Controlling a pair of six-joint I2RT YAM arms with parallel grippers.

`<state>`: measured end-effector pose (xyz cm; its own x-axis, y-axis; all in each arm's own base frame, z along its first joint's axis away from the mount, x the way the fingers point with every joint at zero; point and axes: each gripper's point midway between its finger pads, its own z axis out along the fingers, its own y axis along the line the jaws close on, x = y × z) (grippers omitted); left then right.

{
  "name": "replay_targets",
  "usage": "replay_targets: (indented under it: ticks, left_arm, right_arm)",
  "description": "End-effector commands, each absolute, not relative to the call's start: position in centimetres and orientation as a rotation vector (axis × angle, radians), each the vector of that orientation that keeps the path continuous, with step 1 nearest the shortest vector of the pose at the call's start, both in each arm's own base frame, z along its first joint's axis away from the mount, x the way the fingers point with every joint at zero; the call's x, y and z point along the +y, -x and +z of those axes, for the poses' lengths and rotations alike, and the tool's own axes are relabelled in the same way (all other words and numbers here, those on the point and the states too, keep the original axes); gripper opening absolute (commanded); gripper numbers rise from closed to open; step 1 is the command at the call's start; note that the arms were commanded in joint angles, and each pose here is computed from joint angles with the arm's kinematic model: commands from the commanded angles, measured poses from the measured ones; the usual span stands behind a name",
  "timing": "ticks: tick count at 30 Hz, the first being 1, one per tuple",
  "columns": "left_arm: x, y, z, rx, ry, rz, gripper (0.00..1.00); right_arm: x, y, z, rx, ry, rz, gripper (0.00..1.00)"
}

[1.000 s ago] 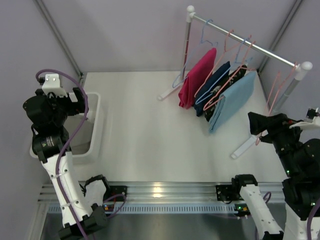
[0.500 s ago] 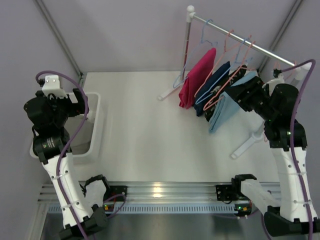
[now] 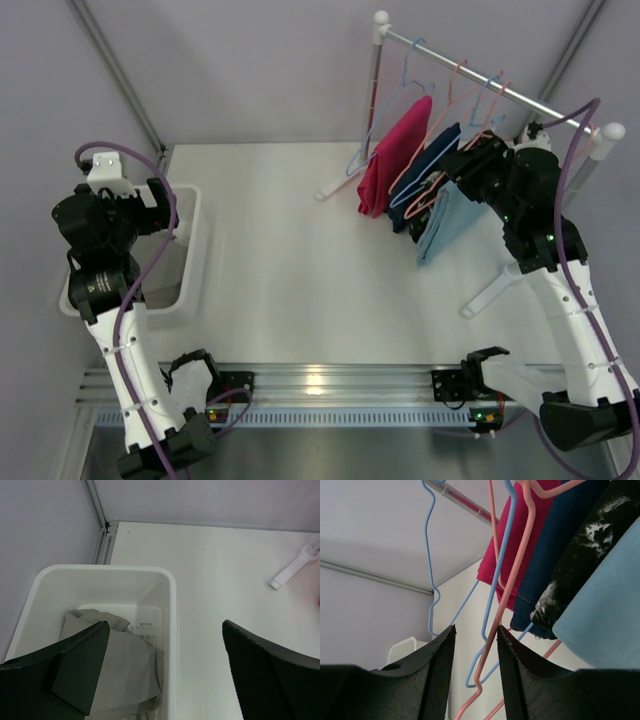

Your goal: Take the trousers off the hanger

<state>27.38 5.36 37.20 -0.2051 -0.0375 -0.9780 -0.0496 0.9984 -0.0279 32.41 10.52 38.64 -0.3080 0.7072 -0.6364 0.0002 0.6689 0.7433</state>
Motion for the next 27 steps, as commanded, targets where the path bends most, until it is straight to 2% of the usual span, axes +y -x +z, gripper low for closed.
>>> replay_targets:
  ticks: [1,6,16,24,27]
  left_arm:
    - [5.7,-27.9,38.0,1.735,0.067,0.020,0.99]
    - [5.7,-27.8,37.9,1.734,0.065,0.026,0.99]
    - [5.8,-28.0,37.1,1.741,0.063,0.027,0.99]
    - [6.0,-27.9,37.1,1.742,0.058,0.043,0.99]
    - [6.0,-27.9,37.1,1.743,0.056,0.042,0.99]
  right_arm:
    - [10.1,-33.6,42.1,1.615,-0.568,0.730,0.38]
    - [9.7,-34.6,41.1,1.634,-0.601,0.663,0.32]
    - [9.1,-35.7,41.4,1.594,-0.589,0.615,0.30]
    - [8.2,-36.2,40.8,1.597,-0.597,0.544,0.15]
    - [7.9,-36.3,40.5,1.597,-0.601,0.521,0.15]
